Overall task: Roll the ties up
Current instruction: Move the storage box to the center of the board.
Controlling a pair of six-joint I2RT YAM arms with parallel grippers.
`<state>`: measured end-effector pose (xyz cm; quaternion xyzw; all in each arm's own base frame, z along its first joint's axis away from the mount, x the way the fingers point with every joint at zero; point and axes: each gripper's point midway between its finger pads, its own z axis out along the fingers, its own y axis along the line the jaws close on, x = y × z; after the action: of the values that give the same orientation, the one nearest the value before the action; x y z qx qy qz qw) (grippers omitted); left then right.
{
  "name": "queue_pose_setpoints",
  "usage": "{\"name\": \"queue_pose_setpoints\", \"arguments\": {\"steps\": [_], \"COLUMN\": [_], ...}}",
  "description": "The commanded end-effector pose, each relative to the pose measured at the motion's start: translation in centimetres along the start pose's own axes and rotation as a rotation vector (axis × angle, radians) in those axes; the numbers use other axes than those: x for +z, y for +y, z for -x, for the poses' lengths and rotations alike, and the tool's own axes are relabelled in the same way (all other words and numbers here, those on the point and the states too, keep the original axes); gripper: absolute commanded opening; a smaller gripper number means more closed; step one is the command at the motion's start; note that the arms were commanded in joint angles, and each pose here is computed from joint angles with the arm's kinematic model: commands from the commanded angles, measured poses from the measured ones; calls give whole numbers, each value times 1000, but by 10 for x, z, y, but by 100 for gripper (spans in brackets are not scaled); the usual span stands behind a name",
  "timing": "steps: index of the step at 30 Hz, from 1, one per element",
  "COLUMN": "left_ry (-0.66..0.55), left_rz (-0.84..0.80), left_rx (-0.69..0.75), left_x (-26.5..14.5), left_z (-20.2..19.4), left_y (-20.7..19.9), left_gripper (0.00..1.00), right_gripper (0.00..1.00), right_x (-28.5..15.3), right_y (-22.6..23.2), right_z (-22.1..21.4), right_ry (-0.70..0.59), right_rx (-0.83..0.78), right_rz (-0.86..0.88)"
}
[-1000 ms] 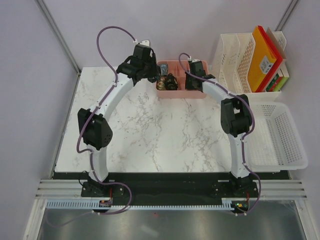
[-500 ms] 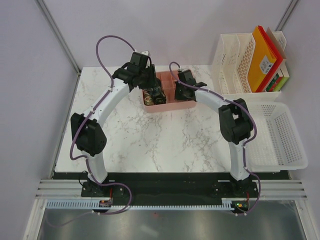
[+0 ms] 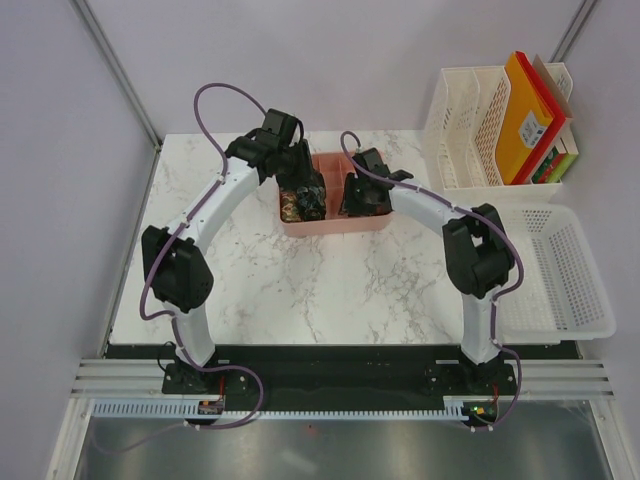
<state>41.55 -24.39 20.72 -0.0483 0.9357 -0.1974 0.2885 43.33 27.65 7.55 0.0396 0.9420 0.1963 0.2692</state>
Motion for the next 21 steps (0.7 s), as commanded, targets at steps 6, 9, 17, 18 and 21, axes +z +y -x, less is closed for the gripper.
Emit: {"name": "queue_pose_setpoints", "arguments": {"steps": [6,9,17,18,21], "left_ry": [5,1,19,27,22], "left_rz": [-104,-98,-125,-117,-90], "left_rx": [-47,-35,-42,-45,-35], "left_x": [-7,5,33,39,46], "left_z": [6,7,7,5,5], "left_y": [-41,-48,-68,-66,-60], "left_gripper": [2,2,2,2,2], "right_gripper": [44,46,47,47,45], "right_x": [-97,-109,-92,-88,-64], "right_y": [30,4,-68,-72,-83], "right_z": [75,102,135,137,131], "right_ry": [-204,-258,-310,-308,-268], "right_rx": [-103,-67,1,3,-5], "right_rz": [146,126,-16,-16,-29]}}
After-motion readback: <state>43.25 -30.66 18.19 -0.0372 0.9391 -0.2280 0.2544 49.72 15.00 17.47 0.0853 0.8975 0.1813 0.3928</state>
